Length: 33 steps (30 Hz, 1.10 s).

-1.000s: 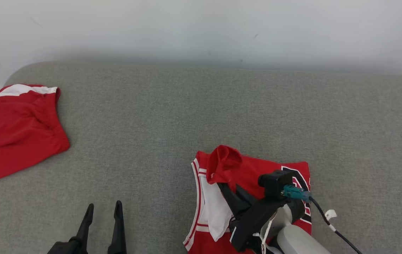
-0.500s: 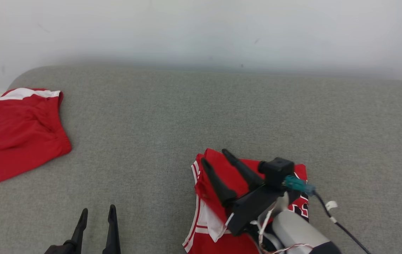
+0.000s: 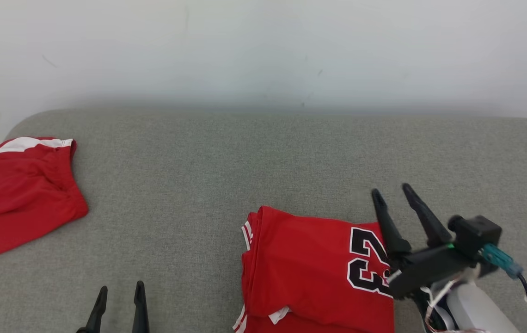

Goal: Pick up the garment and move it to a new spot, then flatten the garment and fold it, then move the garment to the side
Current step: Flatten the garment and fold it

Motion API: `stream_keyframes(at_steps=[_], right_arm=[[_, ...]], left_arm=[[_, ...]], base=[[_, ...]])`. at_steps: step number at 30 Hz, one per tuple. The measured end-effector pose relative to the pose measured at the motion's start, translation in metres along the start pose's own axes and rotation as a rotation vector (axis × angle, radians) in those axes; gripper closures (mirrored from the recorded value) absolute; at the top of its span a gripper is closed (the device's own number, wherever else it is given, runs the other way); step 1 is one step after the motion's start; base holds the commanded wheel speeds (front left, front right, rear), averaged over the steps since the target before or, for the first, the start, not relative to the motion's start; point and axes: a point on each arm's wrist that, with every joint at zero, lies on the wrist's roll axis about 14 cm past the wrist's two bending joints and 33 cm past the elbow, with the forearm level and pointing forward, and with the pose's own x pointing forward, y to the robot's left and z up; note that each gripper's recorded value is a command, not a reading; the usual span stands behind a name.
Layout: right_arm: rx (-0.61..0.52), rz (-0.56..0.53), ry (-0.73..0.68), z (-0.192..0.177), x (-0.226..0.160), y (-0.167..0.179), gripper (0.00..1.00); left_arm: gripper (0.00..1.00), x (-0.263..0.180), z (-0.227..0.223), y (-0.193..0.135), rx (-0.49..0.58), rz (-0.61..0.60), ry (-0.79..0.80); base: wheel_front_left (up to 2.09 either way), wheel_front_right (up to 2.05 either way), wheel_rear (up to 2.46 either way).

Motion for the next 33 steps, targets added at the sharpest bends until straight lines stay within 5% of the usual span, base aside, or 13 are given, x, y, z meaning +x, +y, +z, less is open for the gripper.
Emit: stream_keyframes(at_steps=[10,33], right_arm=[[0.020,-0.181,0.008,-0.015,-0.049,-0.042,0.00],[-0.034,-0.334,0.021,-0.027,-0.116,-0.051,0.00]], left_arm=[[0.00,-0.009,0.004,0.007,0.018,0.015,-0.012],[0.00,0.001,0.022,-0.020,0.141,-0.079,-0.069]], base=[[0.00,0.00,0.00],[0.00,0.00,0.00]])
